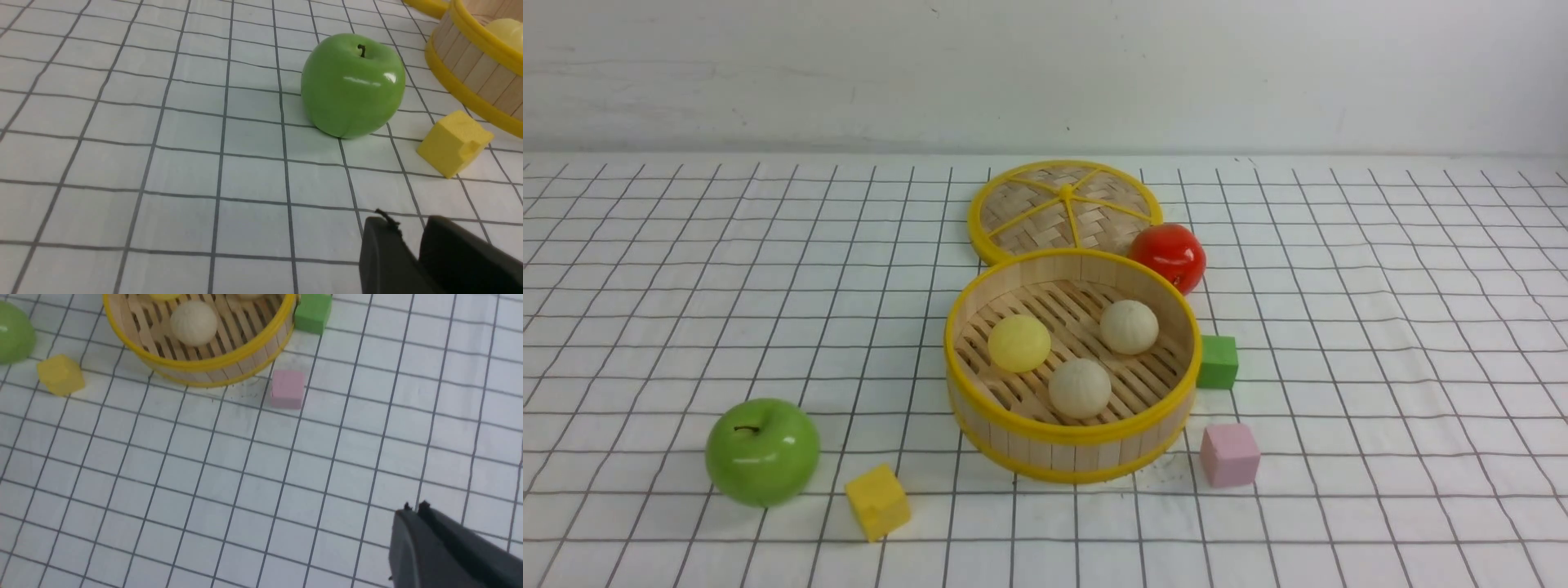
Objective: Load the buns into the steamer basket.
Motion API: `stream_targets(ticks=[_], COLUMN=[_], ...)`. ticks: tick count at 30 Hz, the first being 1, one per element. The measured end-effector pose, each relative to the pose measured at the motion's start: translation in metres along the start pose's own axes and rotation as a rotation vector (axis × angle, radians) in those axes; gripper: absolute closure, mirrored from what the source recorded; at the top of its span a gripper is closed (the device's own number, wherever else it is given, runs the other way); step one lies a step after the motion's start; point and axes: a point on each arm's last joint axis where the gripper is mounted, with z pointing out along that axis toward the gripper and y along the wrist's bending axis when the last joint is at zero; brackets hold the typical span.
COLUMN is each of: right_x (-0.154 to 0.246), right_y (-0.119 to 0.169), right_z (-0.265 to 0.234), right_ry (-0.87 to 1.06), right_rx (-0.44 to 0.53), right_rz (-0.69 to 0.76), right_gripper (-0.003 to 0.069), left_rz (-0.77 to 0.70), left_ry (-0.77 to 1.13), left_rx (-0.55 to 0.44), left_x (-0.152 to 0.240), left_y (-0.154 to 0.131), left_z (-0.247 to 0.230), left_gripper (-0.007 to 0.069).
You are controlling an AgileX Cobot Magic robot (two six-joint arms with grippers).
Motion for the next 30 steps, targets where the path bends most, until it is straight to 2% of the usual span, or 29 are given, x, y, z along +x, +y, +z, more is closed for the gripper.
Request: stream_targets(ticks=[13,16,20,22,23,24,26,27,30], right_x=[0.007,0.021,0.041,0.064,0.067,0.085,0.097,0.116,0.140], right_y=[-0.001,-0.002,-0.014,-0.021,-0.021,-0.025,-0.029,-0.032,-0.036], right_z=[0.003,-0.029,-0.066,-0.079,-0.079,-0.078,-0.072,-0.063,-0.040], right_ry=[0.013,-0.122,-0.447,-0.634,-0.635,-0.735,-0.784,-0.854,-0.898], right_rx=[-0.002,0.009,0.119,0.224,0.229,0.299,0.349,0.411,0.454], right_rz=[0.005,-0.018,-0.046,-0.054,-0.055,-0.054,-0.057,-0.061,-0.066], right_gripper=[0.0672,0.0669,0.0669,0.0666,0.0666,0.0665,0.0664,0.0662,0.0660], left_rz=[0.000,0.000,0.000,0.000,0.000,0.000,0.000,0.000,0.000], left_ry=[0.000,0.000,0.000,0.000,0.000,0.000,0.000,0.000,0.000], left_rx=[0.000,0.000,0.000,0.000,0.000,0.000,0.000,0.000,0.000], left_x=[0.000,0.000,0.000,0.000,0.000,0.000,0.000,0.000,0.000], left_y=[0.000,0.000,0.000,0.000,0.000,0.000,0.000,0.000,0.000], left_z=[0.000,0.000,0.000,0.000,0.000,0.000,0.000,0.000,0.000], left_gripper=[0.0489,0.0487,0.0482,0.0480,0.0480,0.0480,0.0478,0.0476,0.0472])
